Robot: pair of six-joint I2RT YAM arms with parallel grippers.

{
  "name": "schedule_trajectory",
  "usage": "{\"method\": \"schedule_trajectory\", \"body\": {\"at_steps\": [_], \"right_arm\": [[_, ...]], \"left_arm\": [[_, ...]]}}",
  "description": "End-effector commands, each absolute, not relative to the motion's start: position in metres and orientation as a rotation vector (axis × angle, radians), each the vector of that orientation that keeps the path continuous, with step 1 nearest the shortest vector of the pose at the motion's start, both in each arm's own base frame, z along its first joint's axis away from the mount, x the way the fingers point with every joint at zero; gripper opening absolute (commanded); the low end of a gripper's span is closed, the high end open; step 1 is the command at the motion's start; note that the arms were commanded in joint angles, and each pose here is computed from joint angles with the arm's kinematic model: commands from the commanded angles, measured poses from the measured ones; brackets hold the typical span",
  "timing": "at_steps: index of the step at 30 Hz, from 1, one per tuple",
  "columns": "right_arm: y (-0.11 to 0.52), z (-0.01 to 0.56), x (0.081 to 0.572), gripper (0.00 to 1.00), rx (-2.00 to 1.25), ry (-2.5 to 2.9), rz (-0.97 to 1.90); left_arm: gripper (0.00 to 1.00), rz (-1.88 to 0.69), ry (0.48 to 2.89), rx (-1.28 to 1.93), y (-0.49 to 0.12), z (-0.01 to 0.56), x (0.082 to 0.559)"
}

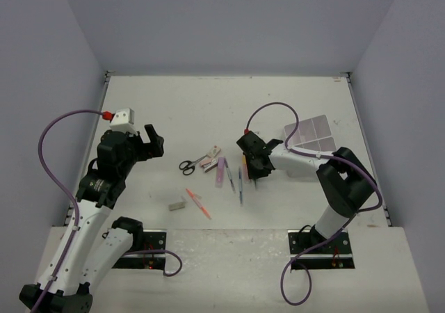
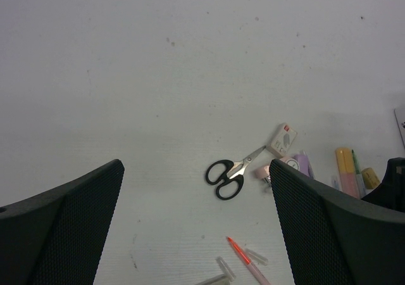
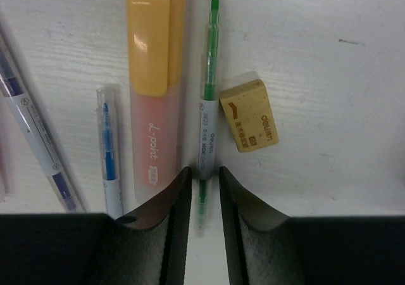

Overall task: Sort the stationery into containers
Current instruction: Pick up the pen from the center of the board, then pick up the pen cap from the center of the board.

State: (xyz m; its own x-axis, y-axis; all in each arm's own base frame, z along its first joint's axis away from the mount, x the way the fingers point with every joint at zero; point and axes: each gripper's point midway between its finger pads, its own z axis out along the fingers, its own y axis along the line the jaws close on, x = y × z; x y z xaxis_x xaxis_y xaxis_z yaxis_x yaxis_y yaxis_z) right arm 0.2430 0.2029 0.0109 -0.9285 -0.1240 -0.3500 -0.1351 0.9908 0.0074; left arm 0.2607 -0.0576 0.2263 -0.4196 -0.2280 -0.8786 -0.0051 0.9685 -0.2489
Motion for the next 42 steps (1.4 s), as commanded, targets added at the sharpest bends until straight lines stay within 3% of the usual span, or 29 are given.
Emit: {"method": "schedule_trajectory", "body": {"at_steps": [1, 7, 14, 21, 28, 33, 39, 42], "right_arm": [[0.205, 0.007, 0.245, 0.26, -0.171, 2.775, 0.052], [0.206, 0.000, 0.244, 0.22, -0.170, 2.803, 0.076], [0.207, 0.006, 0.246, 0.00, -0.167, 2.785, 0.093], [0.205, 0.051, 0.257, 0.00, -0.121, 2.671, 0.124], [0.182, 0.133, 0.251, 0.00, -0.090, 2.479, 0.182], [0.178, 0.162, 0.237, 0.00, -0.115, 2.391, 0.302], [0.177, 0.167, 0.231, 0.00, -0.136, 2.364, 0.342], [0.176, 0.160, 0.228, 0.00, -0.147, 2.366, 0.343]], "left_arm": [[1.00, -0.274, 1.968, -0.136, -0.063, 0.228, 0.263], [1.00, -0.274, 1.964, -0.136, -0.063, 0.228, 0.262], [1.00, -0.274, 1.966, -0.134, -0.063, 0.228, 0.262], [1.00, -0.289, 1.969, -0.104, -0.068, 0.228, 0.263], [1.00, -0.361, 2.039, -0.230, -0.075, 0.224, 0.257], [1.00, -0.322, 2.192, -0.332, -0.105, 0.185, 0.247], [0.99, -0.089, 2.252, -0.401, -0.159, 0.163, 0.205], [0.90, 0.131, 2.316, -0.415, -0.161, 0.131, 0.192]]}}
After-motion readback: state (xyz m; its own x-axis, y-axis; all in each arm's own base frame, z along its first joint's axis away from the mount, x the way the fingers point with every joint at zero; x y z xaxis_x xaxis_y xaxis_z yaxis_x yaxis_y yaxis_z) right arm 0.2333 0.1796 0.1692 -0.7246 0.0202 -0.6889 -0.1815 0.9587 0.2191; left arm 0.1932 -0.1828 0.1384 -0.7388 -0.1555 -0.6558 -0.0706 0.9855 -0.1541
